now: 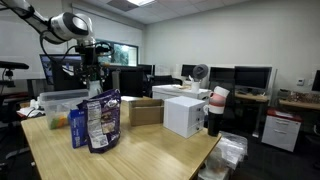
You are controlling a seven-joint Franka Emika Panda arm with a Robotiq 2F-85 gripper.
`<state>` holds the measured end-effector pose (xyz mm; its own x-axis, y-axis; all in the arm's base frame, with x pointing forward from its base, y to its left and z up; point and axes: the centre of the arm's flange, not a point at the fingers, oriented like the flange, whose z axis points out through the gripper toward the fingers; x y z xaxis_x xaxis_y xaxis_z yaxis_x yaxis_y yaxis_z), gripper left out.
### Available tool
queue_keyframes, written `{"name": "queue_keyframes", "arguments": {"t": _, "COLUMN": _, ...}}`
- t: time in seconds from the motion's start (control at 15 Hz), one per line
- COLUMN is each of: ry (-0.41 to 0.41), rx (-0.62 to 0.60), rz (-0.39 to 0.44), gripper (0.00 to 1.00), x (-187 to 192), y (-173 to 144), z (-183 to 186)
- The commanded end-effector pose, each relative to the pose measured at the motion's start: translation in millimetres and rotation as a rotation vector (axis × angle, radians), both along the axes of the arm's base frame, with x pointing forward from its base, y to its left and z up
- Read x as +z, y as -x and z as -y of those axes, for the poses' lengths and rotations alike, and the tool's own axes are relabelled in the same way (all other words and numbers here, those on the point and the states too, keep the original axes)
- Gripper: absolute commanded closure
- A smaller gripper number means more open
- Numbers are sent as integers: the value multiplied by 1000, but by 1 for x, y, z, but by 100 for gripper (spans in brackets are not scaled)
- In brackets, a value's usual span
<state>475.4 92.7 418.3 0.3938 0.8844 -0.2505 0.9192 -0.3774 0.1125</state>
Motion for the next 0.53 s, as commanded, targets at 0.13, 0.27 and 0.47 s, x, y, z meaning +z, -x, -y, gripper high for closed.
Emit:
{"name": "queue_keyframes", "arguments": {"t": 0.13, "ry": -4, "rx": -20, "rz": 90, "gripper": 60, "x": -24, "y": 34, "z": 0}}
{"name": "queue_keyframes", "arguments": {"t": 0.27, "ry": -10, "rx": -17, "rz": 78, "gripper": 60, "x": -34, "y": 40, "z": 0}}
{"name": "queue_keyframes", "arguments": {"t": 0.47, "ry": -9, "rx": -13, "rz": 51, "gripper": 60, "x": -50, "y": 48, "z": 0}}
